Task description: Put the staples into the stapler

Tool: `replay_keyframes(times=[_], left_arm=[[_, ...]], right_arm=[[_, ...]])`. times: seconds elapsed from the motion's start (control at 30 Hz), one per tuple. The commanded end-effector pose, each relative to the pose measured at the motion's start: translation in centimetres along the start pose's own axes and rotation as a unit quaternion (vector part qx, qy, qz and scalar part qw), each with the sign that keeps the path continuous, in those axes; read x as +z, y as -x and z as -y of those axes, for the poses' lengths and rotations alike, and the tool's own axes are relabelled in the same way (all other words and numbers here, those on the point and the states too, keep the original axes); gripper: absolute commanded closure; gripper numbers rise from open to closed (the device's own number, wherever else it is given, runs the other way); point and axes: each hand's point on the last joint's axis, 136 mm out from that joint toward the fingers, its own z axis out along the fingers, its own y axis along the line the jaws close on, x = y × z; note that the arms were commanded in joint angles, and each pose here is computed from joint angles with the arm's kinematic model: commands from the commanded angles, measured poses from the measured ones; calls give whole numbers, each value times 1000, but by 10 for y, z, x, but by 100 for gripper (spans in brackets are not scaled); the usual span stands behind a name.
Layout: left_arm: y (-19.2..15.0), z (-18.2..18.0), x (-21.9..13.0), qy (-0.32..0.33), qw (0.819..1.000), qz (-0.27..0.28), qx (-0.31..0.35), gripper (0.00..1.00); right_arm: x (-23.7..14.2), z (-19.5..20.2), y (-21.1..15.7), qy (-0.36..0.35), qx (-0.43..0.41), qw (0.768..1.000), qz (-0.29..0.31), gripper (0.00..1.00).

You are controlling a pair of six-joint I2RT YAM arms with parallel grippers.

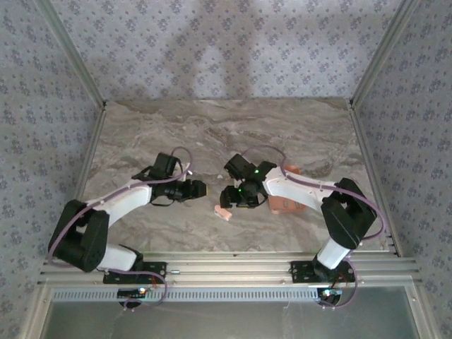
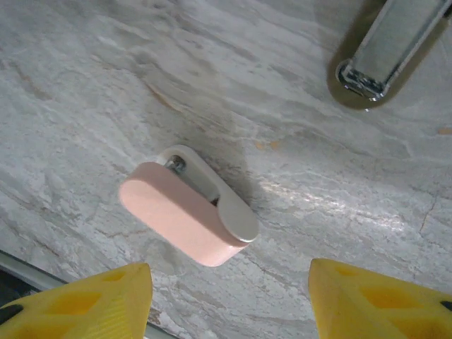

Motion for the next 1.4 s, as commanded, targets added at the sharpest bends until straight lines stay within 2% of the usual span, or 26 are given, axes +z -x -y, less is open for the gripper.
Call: replay_keyframes(times=[0.0,0.2,0.4,0.5,0.63,0.73,0.87,1.07,1.37], left_arm=[[3,-12,-16,24,999,27,-22,43],[2,-29,-33,34,997,56,-48,43],[0,-41,-48,39,994,79,-64,42],[-2,-44,-51,39,993,84,-70,42],[-4,-48,-53,41,993,84,-76,42],[-1,-50,-57,44,992,93,-78,42],[2,-54,-61,59,990,104,-73,42],[9,-55,-65,69,988,118,-73,41],[19,-52,-67,67,988,123,-67,41]], right_arm=[[-7,-2,-3,-45,-71,996,-11,39],[13,-19,-7,-75,-152,984,-45,39],[38,-18,-8,-104,-192,973,-78,39],[50,-15,-8,-109,-196,970,-90,46],[52,-18,-6,-108,-202,969,-90,65],[42,-19,3,-112,-190,973,-70,73],[26,-20,27,-109,-148,983,-26,76],[26,-20,68,-104,-61,993,13,76],[50,-24,102,-95,-27,995,15,74]])
